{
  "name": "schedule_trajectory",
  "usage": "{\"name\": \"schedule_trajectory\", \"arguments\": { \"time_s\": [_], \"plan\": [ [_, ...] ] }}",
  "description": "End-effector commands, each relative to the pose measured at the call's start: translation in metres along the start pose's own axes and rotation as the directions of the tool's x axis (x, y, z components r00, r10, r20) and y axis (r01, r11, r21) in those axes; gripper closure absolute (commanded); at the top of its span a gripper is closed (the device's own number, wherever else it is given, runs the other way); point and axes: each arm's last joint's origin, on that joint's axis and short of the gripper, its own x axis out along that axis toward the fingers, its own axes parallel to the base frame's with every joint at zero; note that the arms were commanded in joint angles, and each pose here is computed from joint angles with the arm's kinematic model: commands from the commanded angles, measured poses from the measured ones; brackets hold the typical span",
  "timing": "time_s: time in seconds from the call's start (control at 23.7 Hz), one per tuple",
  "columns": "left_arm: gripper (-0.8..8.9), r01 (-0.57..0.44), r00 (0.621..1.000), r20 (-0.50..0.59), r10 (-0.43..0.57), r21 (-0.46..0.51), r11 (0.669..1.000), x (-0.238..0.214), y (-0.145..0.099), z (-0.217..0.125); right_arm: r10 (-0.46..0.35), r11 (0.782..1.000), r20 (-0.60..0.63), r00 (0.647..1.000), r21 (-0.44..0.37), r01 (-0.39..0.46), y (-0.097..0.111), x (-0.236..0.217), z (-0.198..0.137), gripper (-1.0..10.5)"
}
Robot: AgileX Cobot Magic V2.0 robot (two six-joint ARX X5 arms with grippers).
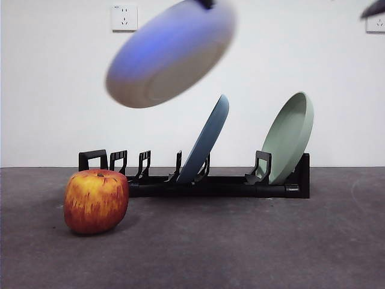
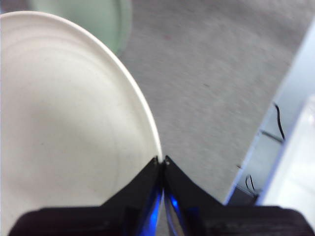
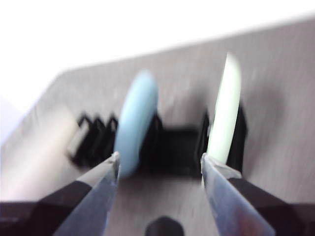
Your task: Take the yellow plate from the plate rack,put the plate on the table,take the apple from the table,put the apple in the plate
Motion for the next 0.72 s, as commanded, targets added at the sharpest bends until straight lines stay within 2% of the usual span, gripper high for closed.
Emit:
{"name": "schedule_trajectory", "arguments": {
  "time_s": [0.04,0.17,0.34,0.72],
  "plan": [
    [8.22,0.014,1.0,-0.014,-0.012,0.089,0.996,0.015,-0.03,0.003,-0.001,1.0,0.052,0.999,-0.026,0.003,0.005,-0.009,0.017,6.6],
    [8.22,0.025,0.998,-0.06,-0.016,0.156,0.987,0.044,-0.058,0.002,0.001,0.999,0.081,0.997,-0.037,0.002,0.012,-0.02,0.032,6.6],
    [8.22,0.04,0.989,-0.146,-0.012,0.19,0.981,0.083,-0.074,-0.004,0.001,0.999,0.081,0.997,-0.037,0.002,0.017,-0.026,0.039,6.6],
    [8.22,0.02,0.943,-0.329,0.056,0.223,0.975,0.179,-0.085,-0.033,-0.003,1.0,0.065,0.998,-0.03,0.005,0.018,-0.028,0.039,6.6]
  ]
}}
